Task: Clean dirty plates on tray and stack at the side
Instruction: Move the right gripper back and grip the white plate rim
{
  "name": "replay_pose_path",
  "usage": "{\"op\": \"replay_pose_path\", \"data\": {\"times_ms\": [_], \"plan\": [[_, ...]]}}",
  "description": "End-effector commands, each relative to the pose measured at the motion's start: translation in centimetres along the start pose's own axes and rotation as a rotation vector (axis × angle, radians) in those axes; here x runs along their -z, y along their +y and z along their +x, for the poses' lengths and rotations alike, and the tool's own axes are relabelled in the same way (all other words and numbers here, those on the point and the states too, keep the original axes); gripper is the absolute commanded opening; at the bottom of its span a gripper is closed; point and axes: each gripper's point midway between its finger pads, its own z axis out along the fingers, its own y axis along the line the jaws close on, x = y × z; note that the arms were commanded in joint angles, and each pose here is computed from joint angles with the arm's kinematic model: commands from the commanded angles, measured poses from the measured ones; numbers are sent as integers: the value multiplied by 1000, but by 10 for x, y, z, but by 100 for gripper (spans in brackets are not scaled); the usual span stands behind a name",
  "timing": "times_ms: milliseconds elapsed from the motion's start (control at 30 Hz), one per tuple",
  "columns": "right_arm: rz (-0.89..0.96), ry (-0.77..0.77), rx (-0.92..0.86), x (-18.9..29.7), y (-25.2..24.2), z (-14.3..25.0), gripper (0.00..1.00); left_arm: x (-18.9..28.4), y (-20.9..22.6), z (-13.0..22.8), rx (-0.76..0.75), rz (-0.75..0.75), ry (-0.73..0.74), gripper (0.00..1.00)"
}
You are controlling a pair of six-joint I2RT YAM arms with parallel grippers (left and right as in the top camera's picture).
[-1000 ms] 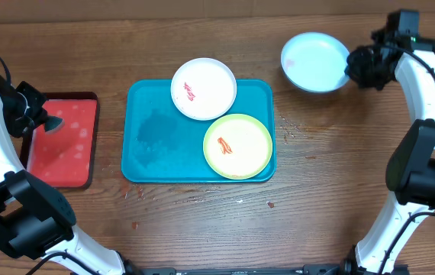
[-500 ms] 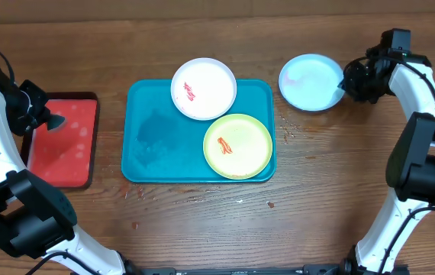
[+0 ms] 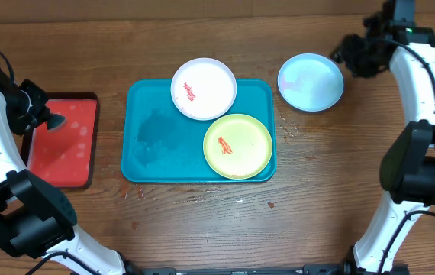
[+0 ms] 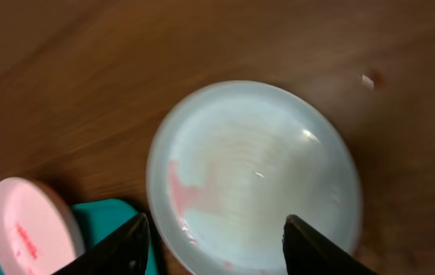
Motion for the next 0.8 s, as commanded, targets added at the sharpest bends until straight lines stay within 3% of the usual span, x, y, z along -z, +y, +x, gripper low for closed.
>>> {"op": "replay_pose_path", "data": {"times_ms": [0, 33, 133, 300, 467, 533, 767], "plan": [[-118, -42, 188, 0, 74, 6, 62, -2, -12, 5, -48, 15, 9, 4], [-150, -47, 263, -13, 101, 15, 63, -2, -16, 7, -60, 15, 8, 4], [-145, -50, 357, -44, 136, 37, 78, -4, -25, 10, -98, 14, 4, 4], [32, -45, 477, -115, 156, 85, 85, -6, -37, 18, -157, 20, 8, 4], [57, 14, 525, -144, 163, 120, 65, -6, -41, 19, -166, 23, 7, 4], [53, 20, 531, -145, 167, 125, 47, -6, -41, 18, -166, 26, 2, 4], [39, 23, 540, -147, 173, 130, 43, -6, -42, 17, -166, 27, 0, 4]]}}
